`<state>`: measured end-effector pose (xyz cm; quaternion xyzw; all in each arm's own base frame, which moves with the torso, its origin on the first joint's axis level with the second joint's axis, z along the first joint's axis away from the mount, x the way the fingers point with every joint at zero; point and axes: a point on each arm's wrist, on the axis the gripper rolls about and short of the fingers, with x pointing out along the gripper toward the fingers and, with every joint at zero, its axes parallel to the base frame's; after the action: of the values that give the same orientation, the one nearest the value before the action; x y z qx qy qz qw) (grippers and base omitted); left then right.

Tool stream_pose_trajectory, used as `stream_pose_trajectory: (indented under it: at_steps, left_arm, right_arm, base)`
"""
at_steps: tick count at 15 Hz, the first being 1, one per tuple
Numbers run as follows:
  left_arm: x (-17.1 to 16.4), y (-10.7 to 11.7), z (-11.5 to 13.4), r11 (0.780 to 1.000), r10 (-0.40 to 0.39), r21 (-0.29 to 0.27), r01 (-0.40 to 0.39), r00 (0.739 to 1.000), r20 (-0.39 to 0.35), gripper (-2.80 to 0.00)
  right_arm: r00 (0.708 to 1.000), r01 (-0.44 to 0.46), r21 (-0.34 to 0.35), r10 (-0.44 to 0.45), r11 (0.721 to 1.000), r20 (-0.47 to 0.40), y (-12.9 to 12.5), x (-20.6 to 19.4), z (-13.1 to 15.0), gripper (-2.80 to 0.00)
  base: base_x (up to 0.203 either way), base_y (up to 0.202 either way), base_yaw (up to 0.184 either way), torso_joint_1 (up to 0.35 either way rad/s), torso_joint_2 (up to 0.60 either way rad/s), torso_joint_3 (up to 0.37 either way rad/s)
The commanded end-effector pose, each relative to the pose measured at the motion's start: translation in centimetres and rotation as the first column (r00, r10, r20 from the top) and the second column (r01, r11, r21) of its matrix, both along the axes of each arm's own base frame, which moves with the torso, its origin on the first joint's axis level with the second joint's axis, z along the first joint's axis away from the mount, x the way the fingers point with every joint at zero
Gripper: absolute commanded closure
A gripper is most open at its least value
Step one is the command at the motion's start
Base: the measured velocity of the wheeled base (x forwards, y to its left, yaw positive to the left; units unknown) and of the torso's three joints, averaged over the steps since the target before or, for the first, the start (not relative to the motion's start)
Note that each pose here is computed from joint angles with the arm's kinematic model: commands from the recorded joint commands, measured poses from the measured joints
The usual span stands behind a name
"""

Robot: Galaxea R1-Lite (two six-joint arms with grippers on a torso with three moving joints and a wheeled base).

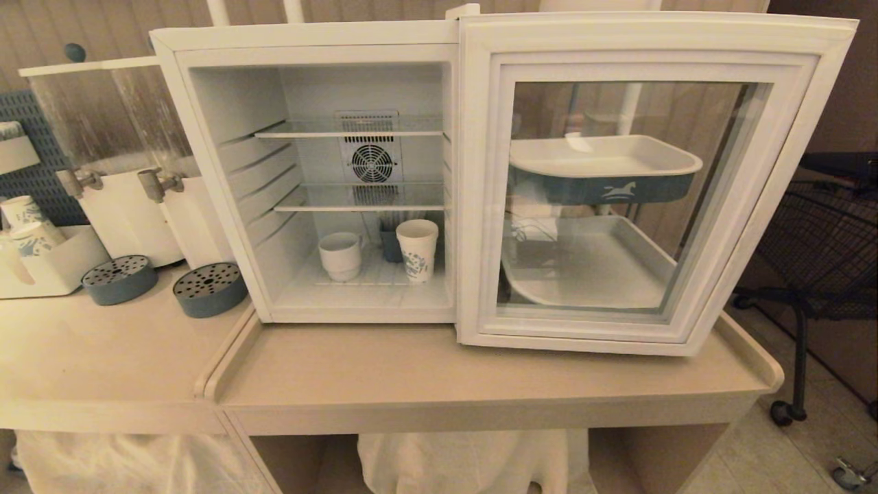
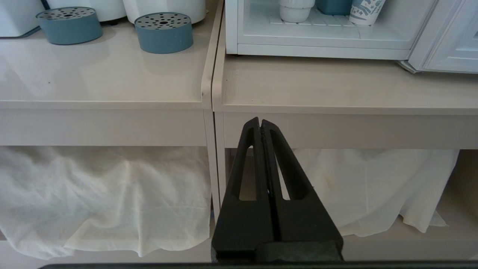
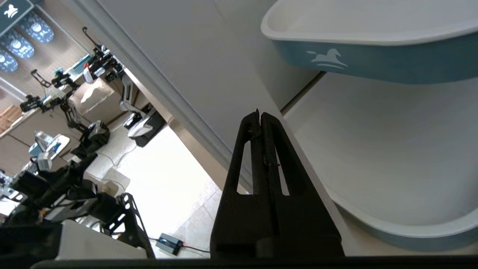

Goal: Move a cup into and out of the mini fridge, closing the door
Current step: Close the freezer door

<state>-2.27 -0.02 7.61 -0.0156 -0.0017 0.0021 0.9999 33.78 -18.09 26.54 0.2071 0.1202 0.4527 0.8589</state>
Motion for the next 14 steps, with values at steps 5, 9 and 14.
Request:
stream_pose_trajectory:
  at_steps: [5, 9, 14]
  left_arm:
    - [0.0, 0.0, 0.0, 1.000, 0.000, 0.001, 0.000, 1.000, 0.000, 0.00]
    - [0.0, 0.0, 0.0, 1.000, 0.000, 0.001, 0.000, 1.000, 0.001, 0.00]
    - [0.0, 0.0, 0.0, 1.000, 0.000, 0.001, 0.000, 1.000, 0.001, 0.00]
  right_arm:
    - [0.998, -0.065, -0.003, 0.065, 0.998, 0.010, 1.6, 1.6, -1.9, 0.00]
    - [0.994, -0.110, 0.000, 0.110, 0.994, 0.005, 3.1, 2.6, -2.4, 0.00]
    - [0.987, -0.161, 0.004, 0.161, 0.987, -0.001, 5.5, 2.2, -1.7, 0.00]
  base:
    - [0.000, 0.000, 0.000, 0.000, 0.00, 0.000]
    - [0.000, 0.000, 0.000, 0.000, 0.00, 0.000]
    - [0.000, 0.000, 0.000, 0.000, 0.00, 0.000]
